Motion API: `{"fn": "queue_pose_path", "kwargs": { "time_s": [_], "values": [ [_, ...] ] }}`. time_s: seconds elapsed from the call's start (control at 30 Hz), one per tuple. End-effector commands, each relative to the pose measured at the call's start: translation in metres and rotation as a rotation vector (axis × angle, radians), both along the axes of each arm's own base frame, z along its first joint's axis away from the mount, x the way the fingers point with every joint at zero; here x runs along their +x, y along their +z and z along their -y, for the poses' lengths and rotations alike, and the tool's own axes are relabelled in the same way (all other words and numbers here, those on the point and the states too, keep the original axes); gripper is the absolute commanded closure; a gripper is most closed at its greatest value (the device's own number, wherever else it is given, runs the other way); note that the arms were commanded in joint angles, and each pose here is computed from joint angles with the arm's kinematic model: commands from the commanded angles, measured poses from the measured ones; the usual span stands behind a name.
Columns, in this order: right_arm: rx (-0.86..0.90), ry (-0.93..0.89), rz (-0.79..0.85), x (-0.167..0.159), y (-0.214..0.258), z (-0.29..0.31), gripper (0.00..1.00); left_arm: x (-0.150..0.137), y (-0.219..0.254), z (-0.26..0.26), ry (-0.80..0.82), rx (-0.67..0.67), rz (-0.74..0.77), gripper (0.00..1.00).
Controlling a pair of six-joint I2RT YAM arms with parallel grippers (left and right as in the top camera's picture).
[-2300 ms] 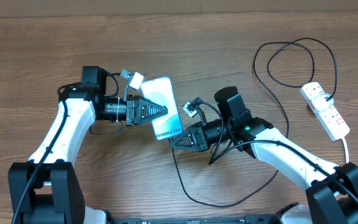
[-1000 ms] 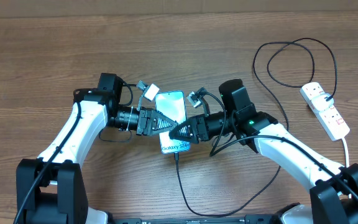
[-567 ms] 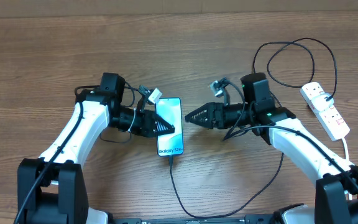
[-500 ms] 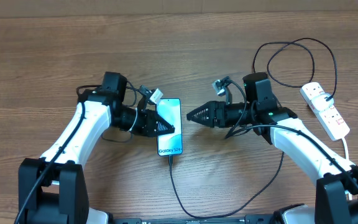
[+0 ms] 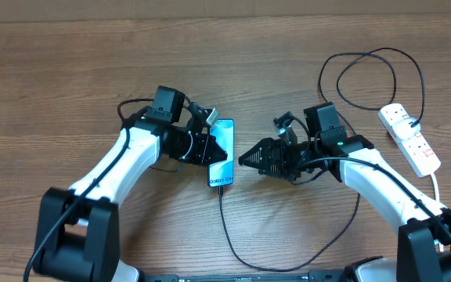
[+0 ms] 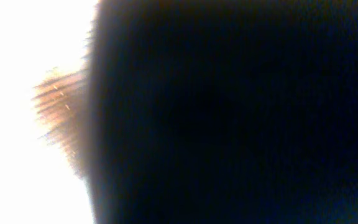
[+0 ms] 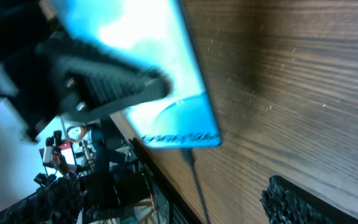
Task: Plug charger to phone and switch on socket
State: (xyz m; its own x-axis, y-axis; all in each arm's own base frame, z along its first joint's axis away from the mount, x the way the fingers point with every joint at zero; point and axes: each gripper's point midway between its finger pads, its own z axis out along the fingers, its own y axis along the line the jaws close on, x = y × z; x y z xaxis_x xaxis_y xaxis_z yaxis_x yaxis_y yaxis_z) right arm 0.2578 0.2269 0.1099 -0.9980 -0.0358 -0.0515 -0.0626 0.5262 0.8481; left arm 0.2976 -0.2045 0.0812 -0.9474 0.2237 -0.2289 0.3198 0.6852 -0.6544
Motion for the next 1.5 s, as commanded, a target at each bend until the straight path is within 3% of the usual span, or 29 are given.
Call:
{"fn": "queue_pose_path", "kwargs": {
  "time_s": [0.0, 0.1, 0.47, 1.27, 1.47],
  "values": [
    [0.001, 0.022, 0.035, 0.000, 0.007, -0.007, 0.07, -0.003, -0.014, 0.009, -0.026, -0.063, -0.064, 0.96],
    [-0.008, 0.033, 0.048, -0.001, 0.006, -0.011, 0.06, -0.006, -0.033, 0.015, -0.035, -0.101, -0.135, 0.96],
    [-0.074, 0.018, 0.068, 0.001, -0.003, -0.010, 0.02, -0.027, -0.102, 0.010, -0.021, -0.046, -0.344, 0.96],
    [-0.161, -0.014, 0.043, 0.000, -0.017, 0.001, 0.00, -0.032, -0.138, -0.028, 0.088, 0.250, -0.399, 0.82],
    [-0.161, -0.014, 0.043, 0.000, -0.017, 0.001, 0.00, -0.034, -0.137, -0.029, 0.088, 0.253, -0.409, 0.78]
  ]
}}
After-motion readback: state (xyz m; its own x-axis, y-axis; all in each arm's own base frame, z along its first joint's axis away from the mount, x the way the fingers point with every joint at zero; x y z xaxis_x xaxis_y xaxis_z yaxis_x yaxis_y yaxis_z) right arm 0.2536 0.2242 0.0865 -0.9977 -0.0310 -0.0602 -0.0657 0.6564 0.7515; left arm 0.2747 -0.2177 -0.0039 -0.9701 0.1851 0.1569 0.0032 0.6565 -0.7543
